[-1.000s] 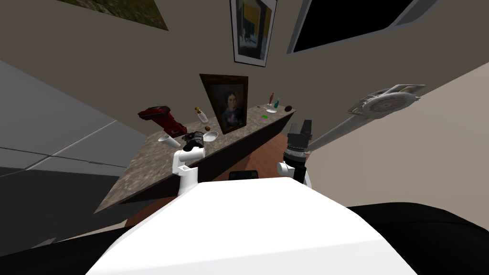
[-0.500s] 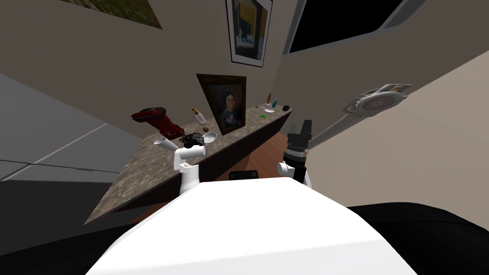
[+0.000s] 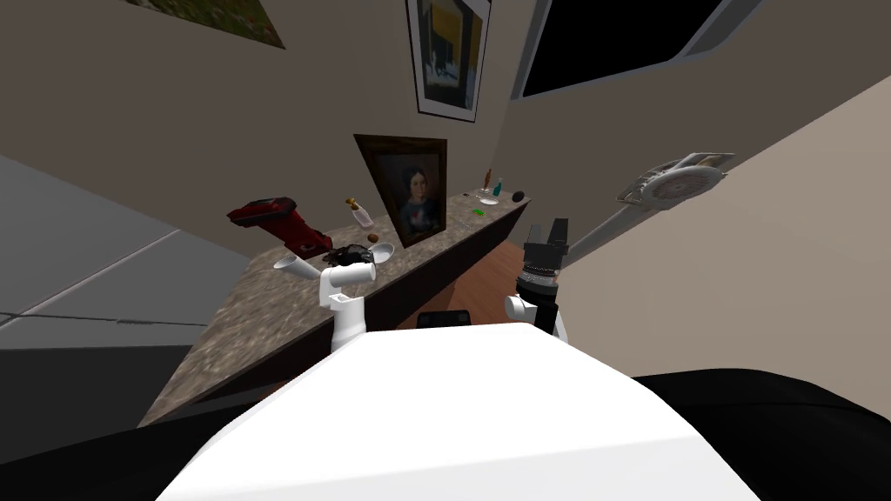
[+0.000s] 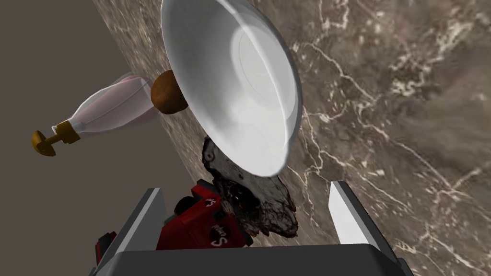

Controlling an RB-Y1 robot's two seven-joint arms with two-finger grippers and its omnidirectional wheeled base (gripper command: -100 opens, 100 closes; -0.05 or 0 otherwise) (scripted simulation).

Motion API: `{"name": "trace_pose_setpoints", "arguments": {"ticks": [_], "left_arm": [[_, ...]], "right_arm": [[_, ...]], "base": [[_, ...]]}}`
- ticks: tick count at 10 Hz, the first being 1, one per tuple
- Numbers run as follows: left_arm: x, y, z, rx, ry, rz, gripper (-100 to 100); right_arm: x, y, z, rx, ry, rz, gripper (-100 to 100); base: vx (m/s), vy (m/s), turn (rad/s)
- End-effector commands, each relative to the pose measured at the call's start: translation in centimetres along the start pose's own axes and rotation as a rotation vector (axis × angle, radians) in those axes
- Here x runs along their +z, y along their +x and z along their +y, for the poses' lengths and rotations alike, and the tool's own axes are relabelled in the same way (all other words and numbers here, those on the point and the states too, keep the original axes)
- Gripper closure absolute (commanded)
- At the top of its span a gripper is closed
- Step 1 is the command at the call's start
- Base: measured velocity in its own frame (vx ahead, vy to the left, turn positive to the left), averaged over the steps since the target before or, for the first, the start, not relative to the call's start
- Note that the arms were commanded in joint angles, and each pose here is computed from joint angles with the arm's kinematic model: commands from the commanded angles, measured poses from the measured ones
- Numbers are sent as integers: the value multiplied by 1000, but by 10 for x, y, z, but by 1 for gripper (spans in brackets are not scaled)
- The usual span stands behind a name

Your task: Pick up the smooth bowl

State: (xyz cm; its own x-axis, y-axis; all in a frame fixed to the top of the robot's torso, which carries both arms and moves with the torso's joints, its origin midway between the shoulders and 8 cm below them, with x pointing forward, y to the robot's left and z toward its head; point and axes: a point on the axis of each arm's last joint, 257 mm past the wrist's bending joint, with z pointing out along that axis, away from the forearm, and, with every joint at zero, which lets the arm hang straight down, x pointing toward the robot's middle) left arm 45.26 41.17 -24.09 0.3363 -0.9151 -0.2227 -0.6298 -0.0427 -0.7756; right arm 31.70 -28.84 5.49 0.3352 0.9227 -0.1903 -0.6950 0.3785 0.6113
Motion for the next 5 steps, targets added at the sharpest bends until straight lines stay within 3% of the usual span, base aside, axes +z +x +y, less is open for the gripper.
{"name": "trace_pose_setpoints", "arguments": {"ticks": [1,5], "left_arm": [[1,4,7,-31,-44,11,-100],[1,12,25,-80,-142,29,-100]], "right_arm": [[0,0,0,0,0,0,0],[0,0,0,0,0,0,0]], "base": [[22,37,-59],[18,35,-51]]}}
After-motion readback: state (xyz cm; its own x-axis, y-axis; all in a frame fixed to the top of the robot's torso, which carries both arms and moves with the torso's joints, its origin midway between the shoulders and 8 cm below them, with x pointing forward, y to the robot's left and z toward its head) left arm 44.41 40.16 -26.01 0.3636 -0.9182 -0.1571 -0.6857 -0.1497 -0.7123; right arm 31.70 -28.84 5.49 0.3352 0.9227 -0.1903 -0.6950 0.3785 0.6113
